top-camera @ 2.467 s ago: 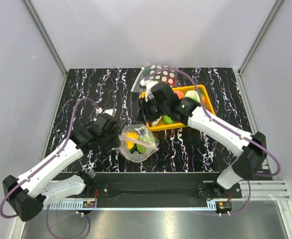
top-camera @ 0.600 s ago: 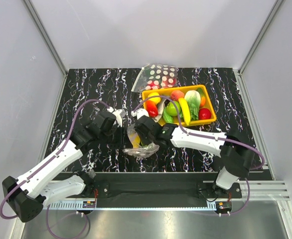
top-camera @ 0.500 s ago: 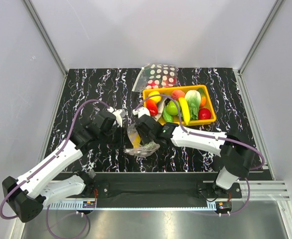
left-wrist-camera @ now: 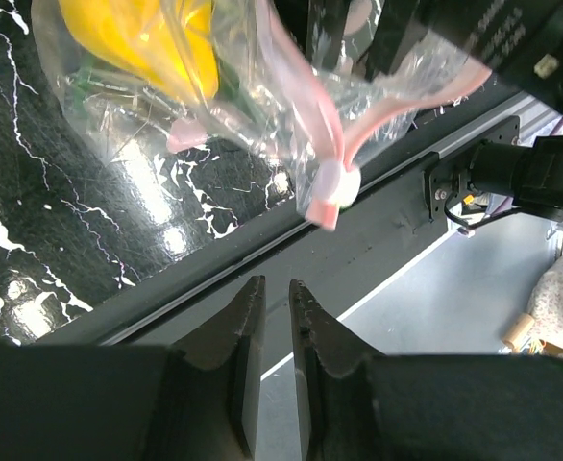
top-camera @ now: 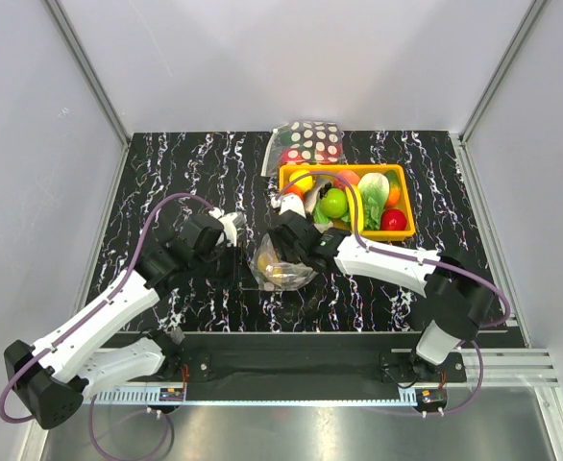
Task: Open the zip-top bag and remove the fake food
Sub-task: Pick up the fake vegetable from the zipper food storage bag.
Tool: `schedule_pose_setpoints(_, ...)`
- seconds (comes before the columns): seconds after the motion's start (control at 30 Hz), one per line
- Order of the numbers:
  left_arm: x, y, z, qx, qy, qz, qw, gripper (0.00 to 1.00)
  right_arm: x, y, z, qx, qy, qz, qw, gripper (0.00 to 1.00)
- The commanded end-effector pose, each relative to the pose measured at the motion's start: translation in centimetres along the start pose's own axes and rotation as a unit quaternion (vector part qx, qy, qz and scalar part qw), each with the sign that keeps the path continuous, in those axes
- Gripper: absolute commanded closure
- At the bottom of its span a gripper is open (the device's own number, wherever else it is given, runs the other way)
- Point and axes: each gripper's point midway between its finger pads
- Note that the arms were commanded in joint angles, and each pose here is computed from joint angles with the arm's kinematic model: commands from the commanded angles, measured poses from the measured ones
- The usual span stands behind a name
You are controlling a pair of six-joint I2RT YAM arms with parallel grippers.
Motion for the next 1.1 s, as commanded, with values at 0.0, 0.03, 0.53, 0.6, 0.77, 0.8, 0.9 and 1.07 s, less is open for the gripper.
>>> schedule_pose_setpoints(0.0, -1.2, 0.8, 1.0, -0.018, -0.019, -0.027, 0.999, 0.80, -3.5, -0.8, -1.0, 0.006, 0.013, -0.068, 0.998, 0.31)
schedule_pose_setpoints(0.03, -1.2, 0.8, 1.0, -0.019, -0.020, -0.026, 0.999, 0.80, -3.7, -0.8, -0.9, 0.003, 0.012, -0.069, 0.998, 0.30)
schedule_pose_setpoints(0.53, 1.2, -1.2, 2.8, -0.048, -0.027, 0.033, 0.998, 0.41, -6.3, -1.5, -1.7, 0.010, 0.007, -0.107, 0.994, 0.24)
schedule_pose_setpoints(0.6, 1.6, -2.2, 3.1, -0.047, -0.027, 0.039, 0.998, 0.37, -6.4, -1.7, -1.9, 0.015, 0.003, -0.106, 0.994, 0.23)
schedule_pose_setpoints(0.77, 2.7, -4.2, 4.0, -0.055, -0.025, 0.058, 0.996, 0.30, -6.8, -2.2, -2.7, 0.031, -0.007, -0.105, 0.994, 0.23)
schedule_pose_setpoints(0.8, 3.2, -4.9, 4.1, -0.053, -0.028, 0.066, 0.996, 0.29, -6.9, -2.3, -2.8, 0.034, -0.010, -0.105, 0.994, 0.23)
schedule_pose_setpoints(0.9, 4.2, -6.7, 4.0, -0.037, -0.031, 0.080, 0.996, 0.28, -7.3, -2.6, -3.7, 0.050, -0.020, -0.105, 0.993, 0.24)
schedule_pose_setpoints(1.07, 5.3, -9.1, 3.8, -0.025, -0.033, 0.090, 0.995, 0.28, -7.6, -2.8, -5.0, 0.070, -0.021, -0.103, 0.992, 0.27)
Point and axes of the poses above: each gripper's point midway between its finger pads, its own y axis back along the fingers, its own x axis along the line the jaws close on, z = x × y, and after that the axes turned 15 degrees about -y, right-handed
